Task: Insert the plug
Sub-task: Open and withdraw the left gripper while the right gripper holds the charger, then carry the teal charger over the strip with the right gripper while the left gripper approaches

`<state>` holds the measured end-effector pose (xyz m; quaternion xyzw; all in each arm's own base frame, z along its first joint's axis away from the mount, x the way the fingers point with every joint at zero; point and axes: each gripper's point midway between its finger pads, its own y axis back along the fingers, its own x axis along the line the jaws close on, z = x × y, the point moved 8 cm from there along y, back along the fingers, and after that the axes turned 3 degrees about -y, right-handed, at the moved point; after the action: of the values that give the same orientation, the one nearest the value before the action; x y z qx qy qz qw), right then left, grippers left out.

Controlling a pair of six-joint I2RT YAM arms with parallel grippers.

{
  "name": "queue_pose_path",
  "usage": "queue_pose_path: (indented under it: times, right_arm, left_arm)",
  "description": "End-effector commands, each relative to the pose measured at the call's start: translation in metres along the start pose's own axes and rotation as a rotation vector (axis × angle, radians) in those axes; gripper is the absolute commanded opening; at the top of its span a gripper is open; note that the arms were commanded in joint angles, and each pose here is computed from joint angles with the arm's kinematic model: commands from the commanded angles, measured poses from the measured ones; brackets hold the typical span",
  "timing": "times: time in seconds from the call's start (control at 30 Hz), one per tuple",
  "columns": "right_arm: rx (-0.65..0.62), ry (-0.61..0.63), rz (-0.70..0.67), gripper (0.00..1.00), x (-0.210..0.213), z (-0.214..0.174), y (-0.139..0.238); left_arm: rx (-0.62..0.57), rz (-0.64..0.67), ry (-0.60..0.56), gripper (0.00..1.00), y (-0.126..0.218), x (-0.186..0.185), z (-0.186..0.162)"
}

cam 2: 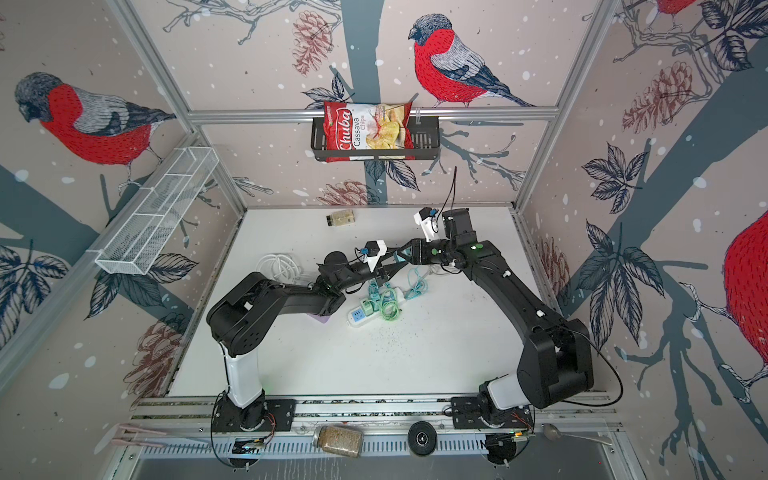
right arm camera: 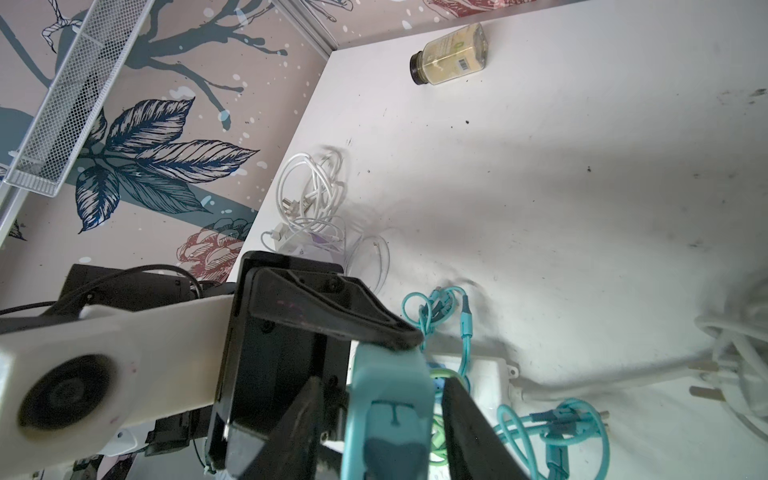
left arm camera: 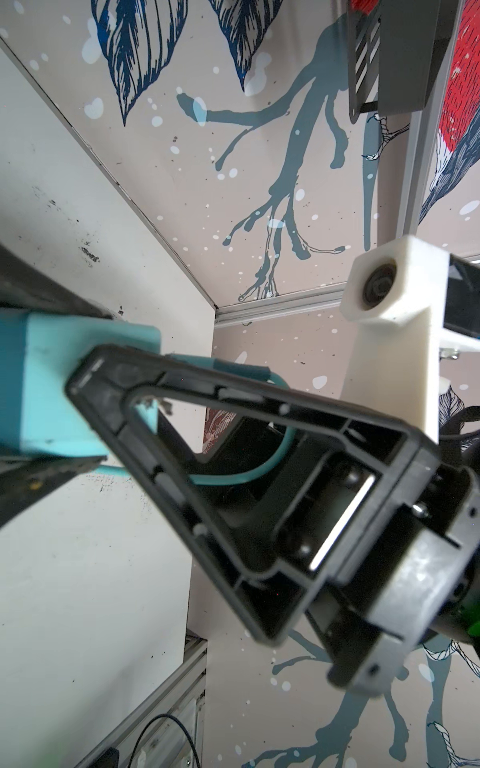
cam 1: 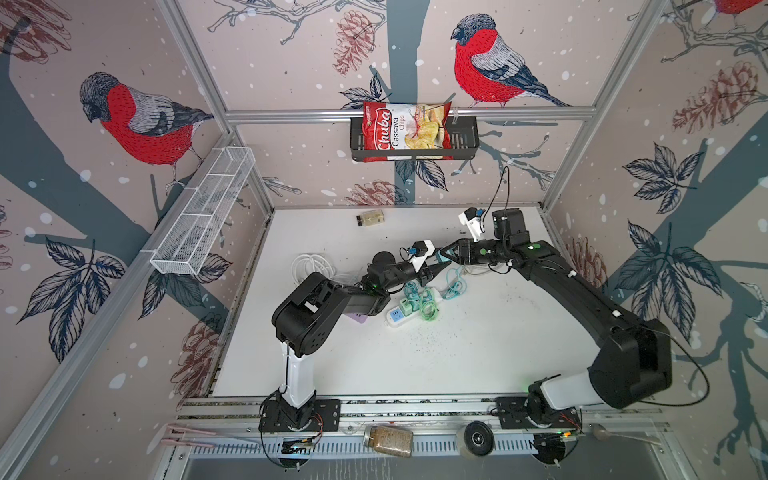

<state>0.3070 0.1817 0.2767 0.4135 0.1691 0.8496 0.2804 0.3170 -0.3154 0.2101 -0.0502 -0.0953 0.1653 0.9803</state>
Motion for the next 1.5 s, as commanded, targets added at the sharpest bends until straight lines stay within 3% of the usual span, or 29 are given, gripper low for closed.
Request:
queue_pose_path:
  times: [0.0,0.13,0.5,0.63,0.77,0.93,1.03,1.2,1.33,1.47]
  right_arm:
    - [0.013,0.023,0.02,0.45,0.004,-0.001,-0.001]
    - [0.031,0.015,0.011,0.41,0.002,-0.004,-0.005]
    - [0.035,0.038,0.005,0.16,0.007,-0.005,-0.005]
    - [0.036,0.042,0.003,0.12,0.008,-0.005,-0.005]
    - [0.015,0.043,-0.028,0.09,0.006,0.0,-0.001]
    - [-0.031,0.039,-0.07,0.07,0.0,0.013,0.011]
    - [-0.038,0.043,-0.075,0.07,-0.003,0.015,0.015]
    - [0.0,0.082,-0.073,0.07,-0.001,0.009,0.018]
    - [0.024,0.124,-0.152,0.07,-0.004,0.001,0.02]
    - [0.052,0.124,-0.258,0.07,-0.013,-0.007,0.015]
  left_arm:
    - [-0.048,0.008,-0.048,0.14,0.001,0.0,0.011]
    - [-0.049,0.009,-0.05,0.14,0.002,-0.001,0.011]
    - [-0.051,0.016,-0.051,0.17,0.002,0.0,0.011]
    - [-0.054,0.029,-0.046,0.26,0.003,0.001,0.012]
    - [-0.05,0.057,-0.029,0.52,0.005,0.003,0.016]
    - [-0.022,0.106,-0.031,0.63,0.012,0.003,0.027]
    - [0.056,0.158,-0.04,0.65,0.017,0.007,0.031]
    - [0.343,0.369,0.02,0.62,0.037,0.019,0.022]
    - [0.598,0.571,0.139,0.53,0.077,0.016,0.0]
    - [0.717,0.66,0.286,0.47,0.114,-0.001,-0.006]
